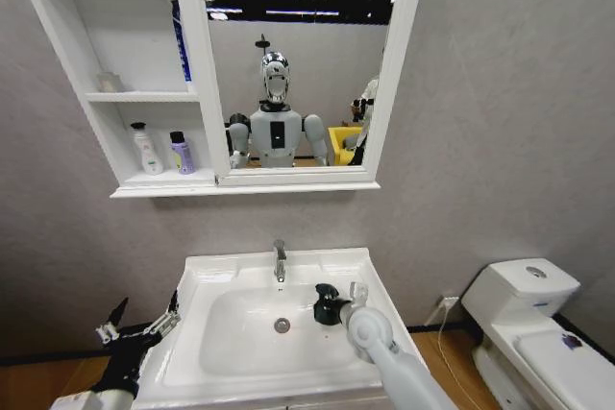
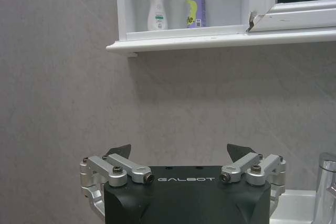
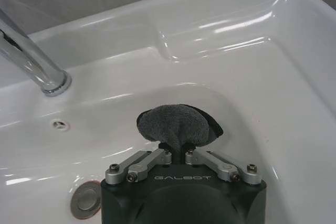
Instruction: Move facial cleanser and shampoo from washbasin to cabinet, then wipe washbasin with towel.
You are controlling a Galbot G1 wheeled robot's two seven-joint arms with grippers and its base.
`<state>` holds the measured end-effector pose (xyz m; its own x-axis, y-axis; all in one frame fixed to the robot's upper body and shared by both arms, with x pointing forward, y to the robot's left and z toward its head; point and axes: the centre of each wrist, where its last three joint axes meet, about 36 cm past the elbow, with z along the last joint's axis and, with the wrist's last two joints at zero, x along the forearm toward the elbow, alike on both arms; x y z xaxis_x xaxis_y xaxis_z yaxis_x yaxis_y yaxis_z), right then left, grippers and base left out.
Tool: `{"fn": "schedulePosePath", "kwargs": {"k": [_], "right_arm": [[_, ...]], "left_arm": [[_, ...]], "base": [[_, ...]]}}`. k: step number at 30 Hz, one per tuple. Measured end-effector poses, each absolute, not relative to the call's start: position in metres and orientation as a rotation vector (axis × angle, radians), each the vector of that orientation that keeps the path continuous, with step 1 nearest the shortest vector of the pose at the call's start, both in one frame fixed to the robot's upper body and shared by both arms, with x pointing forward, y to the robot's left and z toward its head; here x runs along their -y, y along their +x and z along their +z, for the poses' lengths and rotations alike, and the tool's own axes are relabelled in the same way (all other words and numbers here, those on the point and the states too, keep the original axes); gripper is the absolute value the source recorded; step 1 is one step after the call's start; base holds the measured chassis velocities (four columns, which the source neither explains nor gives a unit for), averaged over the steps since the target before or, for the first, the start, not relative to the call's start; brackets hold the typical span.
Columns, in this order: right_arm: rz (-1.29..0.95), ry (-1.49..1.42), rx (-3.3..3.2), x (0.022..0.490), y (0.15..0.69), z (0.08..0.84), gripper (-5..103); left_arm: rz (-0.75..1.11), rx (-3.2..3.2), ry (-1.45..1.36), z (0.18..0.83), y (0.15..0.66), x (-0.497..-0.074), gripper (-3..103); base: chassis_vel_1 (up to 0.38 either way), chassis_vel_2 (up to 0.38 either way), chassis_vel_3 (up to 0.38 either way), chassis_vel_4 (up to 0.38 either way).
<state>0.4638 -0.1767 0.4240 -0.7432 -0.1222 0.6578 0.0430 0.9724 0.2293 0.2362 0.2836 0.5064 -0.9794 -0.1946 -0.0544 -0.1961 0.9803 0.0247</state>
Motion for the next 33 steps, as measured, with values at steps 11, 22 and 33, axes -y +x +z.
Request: {"fn": "schedulePosePath", "kwargs": {"k": [11,22,33], "right_arm": [[-0.288,0.048,2.336,0.175,0.488,0.381,6],[-0.290,0.104,2.320,0.143,0.509,0.343,6],[-0.290,0.188,2.314,0.088,0.522,0.333,6]], "left_arm": [[0.046,-3.075,-0.304,0.506,0.236,-0.284,100],[0.046,-3.075,-0.303,0.506,0.236,-0.284,100],[0.046,-3.075,-0.304,0.506,0.236,-0.284,100]], "base": [[0.000,0.000,0.000,0.000],[0.000,0.000,0.000,0.000],[0.000,0.000,0.000,0.000]]}}
